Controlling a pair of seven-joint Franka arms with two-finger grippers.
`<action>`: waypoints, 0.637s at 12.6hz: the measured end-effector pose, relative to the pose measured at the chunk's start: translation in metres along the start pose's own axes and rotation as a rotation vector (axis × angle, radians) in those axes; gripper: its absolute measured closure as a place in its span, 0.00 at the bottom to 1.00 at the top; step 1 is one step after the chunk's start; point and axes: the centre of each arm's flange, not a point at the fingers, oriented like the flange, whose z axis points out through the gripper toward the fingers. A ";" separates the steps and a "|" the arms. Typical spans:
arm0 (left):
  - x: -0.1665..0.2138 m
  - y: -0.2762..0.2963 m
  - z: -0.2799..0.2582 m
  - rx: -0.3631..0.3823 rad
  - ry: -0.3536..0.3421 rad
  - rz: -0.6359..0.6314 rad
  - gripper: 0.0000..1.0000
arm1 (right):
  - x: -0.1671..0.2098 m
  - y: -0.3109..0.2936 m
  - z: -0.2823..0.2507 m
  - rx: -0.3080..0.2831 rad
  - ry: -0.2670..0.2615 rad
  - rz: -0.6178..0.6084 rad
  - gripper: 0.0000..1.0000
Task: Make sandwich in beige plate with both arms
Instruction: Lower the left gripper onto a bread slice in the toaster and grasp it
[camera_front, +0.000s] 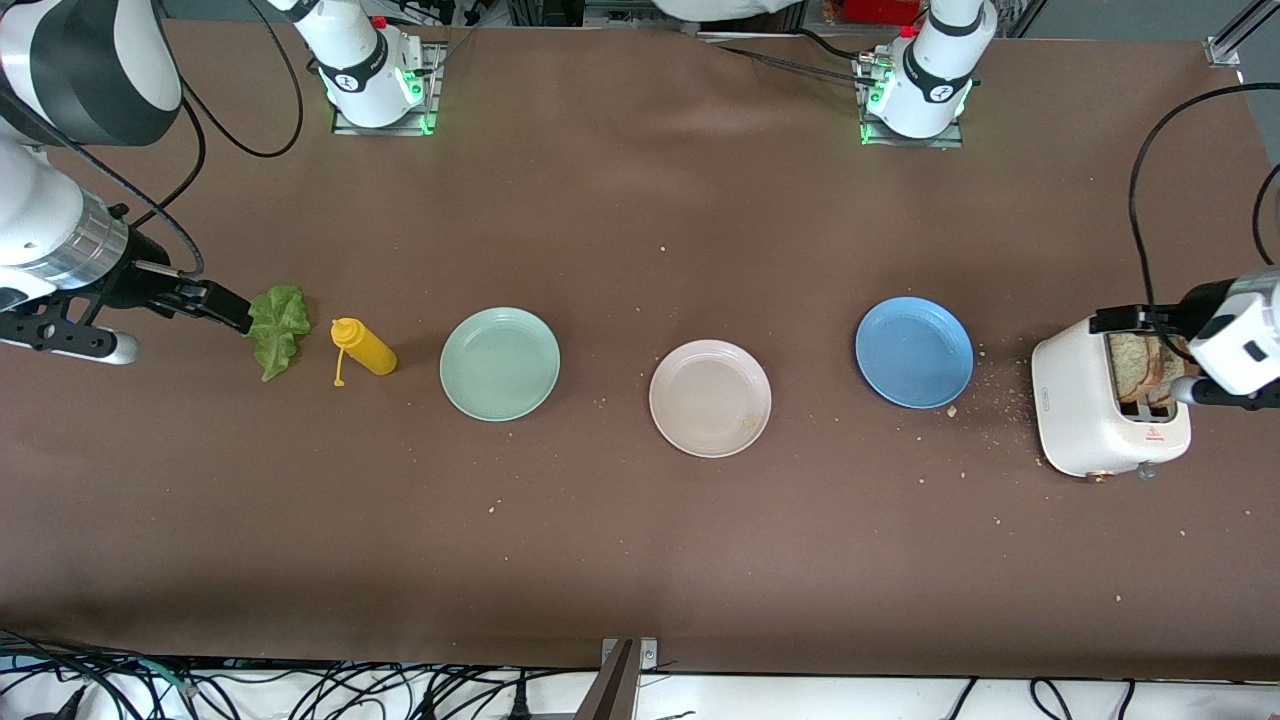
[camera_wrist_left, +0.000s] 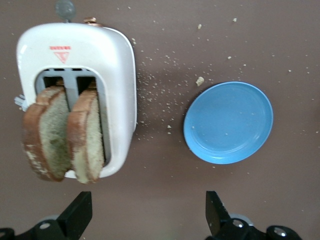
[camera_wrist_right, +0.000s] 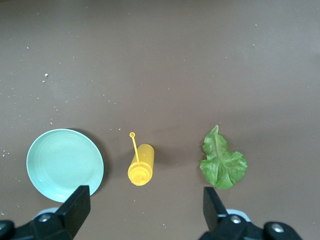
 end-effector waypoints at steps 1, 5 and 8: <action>0.001 -0.013 0.005 -0.003 0.009 0.008 0.00 | 0.000 0.000 0.000 0.000 0.000 0.000 0.00; 0.008 -0.035 0.025 -0.006 0.029 0.006 0.00 | 0.000 0.000 0.000 0.000 -0.001 0.000 0.00; 0.016 -0.041 0.045 -0.008 0.024 0.002 0.00 | 0.000 0.000 0.001 0.000 -0.001 0.000 0.00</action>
